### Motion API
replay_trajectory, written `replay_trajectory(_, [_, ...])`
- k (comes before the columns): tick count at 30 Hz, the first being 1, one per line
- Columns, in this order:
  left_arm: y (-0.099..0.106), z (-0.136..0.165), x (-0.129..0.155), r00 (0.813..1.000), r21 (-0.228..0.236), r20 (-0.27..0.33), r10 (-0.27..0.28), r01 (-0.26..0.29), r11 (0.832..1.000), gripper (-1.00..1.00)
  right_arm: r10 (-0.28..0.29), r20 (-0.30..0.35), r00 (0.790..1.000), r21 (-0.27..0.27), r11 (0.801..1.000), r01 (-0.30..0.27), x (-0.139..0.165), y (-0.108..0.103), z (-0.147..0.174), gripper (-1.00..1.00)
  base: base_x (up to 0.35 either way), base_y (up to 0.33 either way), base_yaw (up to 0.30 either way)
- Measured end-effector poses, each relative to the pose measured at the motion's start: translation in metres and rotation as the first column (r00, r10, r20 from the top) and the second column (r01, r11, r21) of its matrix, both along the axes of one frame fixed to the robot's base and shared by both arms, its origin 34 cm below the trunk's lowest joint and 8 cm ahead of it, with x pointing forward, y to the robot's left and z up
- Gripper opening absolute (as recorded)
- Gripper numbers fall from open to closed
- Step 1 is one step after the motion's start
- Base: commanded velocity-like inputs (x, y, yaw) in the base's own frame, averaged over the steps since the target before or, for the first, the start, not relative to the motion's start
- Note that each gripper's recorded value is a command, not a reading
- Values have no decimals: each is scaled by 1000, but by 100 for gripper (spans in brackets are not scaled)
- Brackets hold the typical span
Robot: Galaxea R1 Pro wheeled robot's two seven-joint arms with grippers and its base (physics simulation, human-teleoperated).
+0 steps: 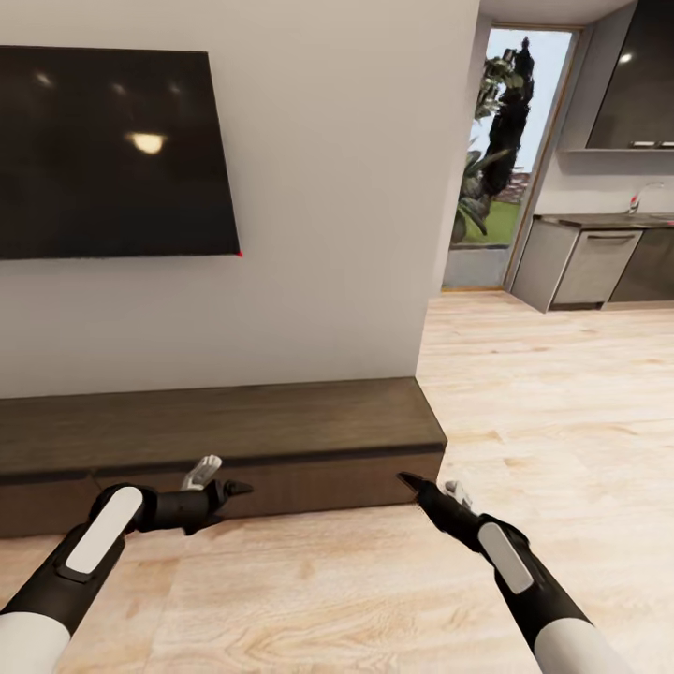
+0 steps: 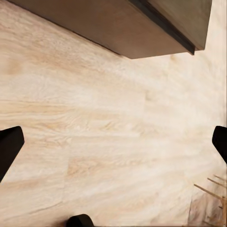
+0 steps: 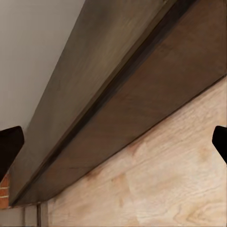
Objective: Place each of the two pumpkins and all three candles from the living room inside a cabinet in the living room (use any cabinet), then make sure every cabinet is closed, and position the cauldron so it is next to a table in the living room.
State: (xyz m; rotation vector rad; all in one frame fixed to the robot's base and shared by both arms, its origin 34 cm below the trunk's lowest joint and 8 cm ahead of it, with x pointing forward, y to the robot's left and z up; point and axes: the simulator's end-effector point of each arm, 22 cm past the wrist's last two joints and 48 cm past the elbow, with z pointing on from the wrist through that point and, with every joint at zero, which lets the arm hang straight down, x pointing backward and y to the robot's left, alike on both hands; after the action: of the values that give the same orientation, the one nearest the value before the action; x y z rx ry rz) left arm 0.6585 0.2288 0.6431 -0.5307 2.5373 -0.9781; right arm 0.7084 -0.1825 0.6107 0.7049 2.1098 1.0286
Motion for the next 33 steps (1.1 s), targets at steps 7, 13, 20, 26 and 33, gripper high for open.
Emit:
replay_trajectory(7, [-19,6,-1,1000,-150,1,14,-14,989,100,-89,101,991,-29,995,92,15,-21,0,100,0,0,0])
replay_trajectory(13, [-26,-4,-9,1000,-211,-13,24,-26,977,100,-182,112,977,-44,981,188,13,-41,-25,100,0,0,0])
replay_trajectory(20, [-31,-13,-12,999,-256,-16,28,-31,966,100,-345,-27,938,145,927,345,-40,-60,-107,100,0,0,0])
replay_trajectory(26, [-29,-22,-13,1000,-255,-9,28,-29,966,100,-395,9,919,177,905,387,-48,-60,-121,100,0,0,0])
replay_trajectory(33, [-31,-35,-16,1000,-256,-4,23,-23,966,100,-411,85,908,217,897,386,-45,-60,-118,100,0,0,0])
